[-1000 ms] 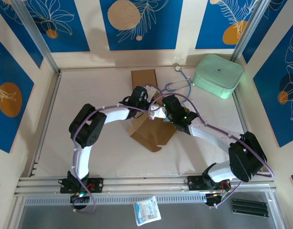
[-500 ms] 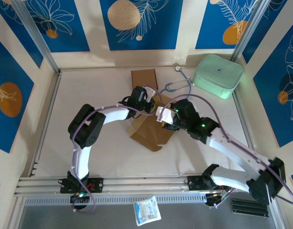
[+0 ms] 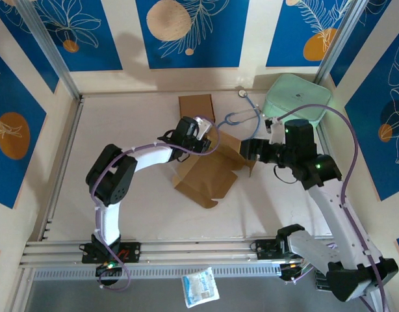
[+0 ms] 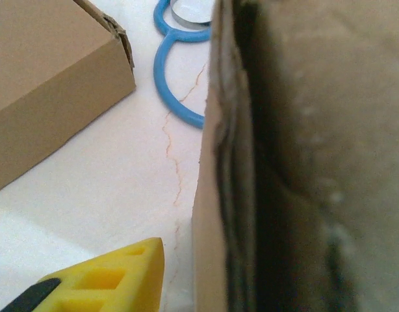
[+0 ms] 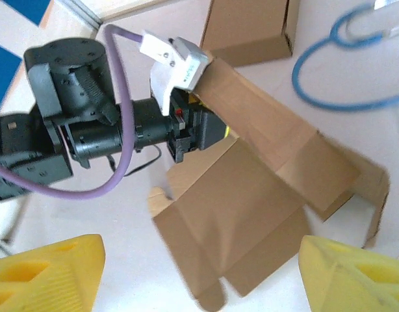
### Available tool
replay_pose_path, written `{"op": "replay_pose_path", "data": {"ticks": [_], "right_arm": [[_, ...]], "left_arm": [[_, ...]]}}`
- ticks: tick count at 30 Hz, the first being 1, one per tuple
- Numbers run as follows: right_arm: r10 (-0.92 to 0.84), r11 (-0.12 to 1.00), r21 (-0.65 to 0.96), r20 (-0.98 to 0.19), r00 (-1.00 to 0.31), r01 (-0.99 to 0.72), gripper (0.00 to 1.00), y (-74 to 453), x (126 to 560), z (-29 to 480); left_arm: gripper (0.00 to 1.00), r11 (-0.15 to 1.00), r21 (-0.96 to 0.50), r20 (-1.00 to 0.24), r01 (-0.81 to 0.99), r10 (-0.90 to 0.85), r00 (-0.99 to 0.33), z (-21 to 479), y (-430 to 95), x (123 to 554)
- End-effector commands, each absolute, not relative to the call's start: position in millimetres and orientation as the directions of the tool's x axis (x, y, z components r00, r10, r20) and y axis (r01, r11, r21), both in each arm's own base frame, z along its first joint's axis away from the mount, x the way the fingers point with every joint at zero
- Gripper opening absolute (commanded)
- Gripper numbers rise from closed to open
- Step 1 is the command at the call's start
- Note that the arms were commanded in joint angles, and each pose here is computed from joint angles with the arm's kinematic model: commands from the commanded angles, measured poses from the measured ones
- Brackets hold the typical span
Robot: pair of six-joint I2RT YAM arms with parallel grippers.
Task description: Fold the paper box
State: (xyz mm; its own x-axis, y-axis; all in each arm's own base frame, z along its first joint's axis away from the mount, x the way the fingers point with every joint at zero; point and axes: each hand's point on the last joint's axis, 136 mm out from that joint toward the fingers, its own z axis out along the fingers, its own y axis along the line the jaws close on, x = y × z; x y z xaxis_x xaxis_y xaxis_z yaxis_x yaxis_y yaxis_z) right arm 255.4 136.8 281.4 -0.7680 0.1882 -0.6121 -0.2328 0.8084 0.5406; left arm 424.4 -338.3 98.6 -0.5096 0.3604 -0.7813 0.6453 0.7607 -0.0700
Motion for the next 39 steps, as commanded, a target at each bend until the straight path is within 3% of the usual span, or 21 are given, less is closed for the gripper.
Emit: {"op": "replay_pose_path", "data": {"ticks": [1, 9, 16, 20, 29, 34, 39], "right_arm": [[0.340, 0.698, 0.716, -0.368, -0.865, -0.031, 0.76, 144.4, 239.5, 280.9], [0.472, 0.655, 0.742, -0.253, -0.844, 0.144, 0.69, 139.6, 244.6, 266.3], [0.557, 0.660, 0.708, -0.236, -0.796, 0.252, 0.65, 142.0, 252.5, 247.3], [0.607, 0.676, 0.661, -0.249, -0.755, 0.325, 0.69, 140.2, 270.8, 234.2], [0.599, 0.700, 0.613, -0.226, -0.768, 0.366, 0.75, 158.4, 316.2, 204.7], [0.592, 0.733, 0.567, -0.263, -0.762, 0.375, 0.74, 157.9, 332.7, 192.0], [0.569, 0.695, 0.635, -0.199, -0.798, 0.337, 0.73, 176.4, 344.1, 189.2]], "left_arm": [[0.40, 0.749, -0.050, -0.803, 0.660, 0.363, -0.473, 124.4, -336.0, 423.9], [0.58, 0.718, -0.125, -0.835, 0.684, 0.297, -0.464, 157.2, -326.9, 387.2], [0.59, 0.814, -0.243, -0.786, 0.528, 0.154, -0.599, 200.4, -283.9, 356.0], [0.63, 0.794, -0.400, -0.690, 0.457, 0.068, -0.721, 218.4, -283.6, 370.1], [0.70, 0.731, -0.518, -0.644, 0.444, 0.009, -0.765, 226.4, -315.5, 426.0], [0.73, 0.677, -0.588, -0.590, 0.444, 0.017, -0.807, 213.7, -336.5, 432.7], [0.75, 0.641, -0.643, -0.535, 0.420, 0.017, -0.845, 200.8, -346.6, 425.4]]}}
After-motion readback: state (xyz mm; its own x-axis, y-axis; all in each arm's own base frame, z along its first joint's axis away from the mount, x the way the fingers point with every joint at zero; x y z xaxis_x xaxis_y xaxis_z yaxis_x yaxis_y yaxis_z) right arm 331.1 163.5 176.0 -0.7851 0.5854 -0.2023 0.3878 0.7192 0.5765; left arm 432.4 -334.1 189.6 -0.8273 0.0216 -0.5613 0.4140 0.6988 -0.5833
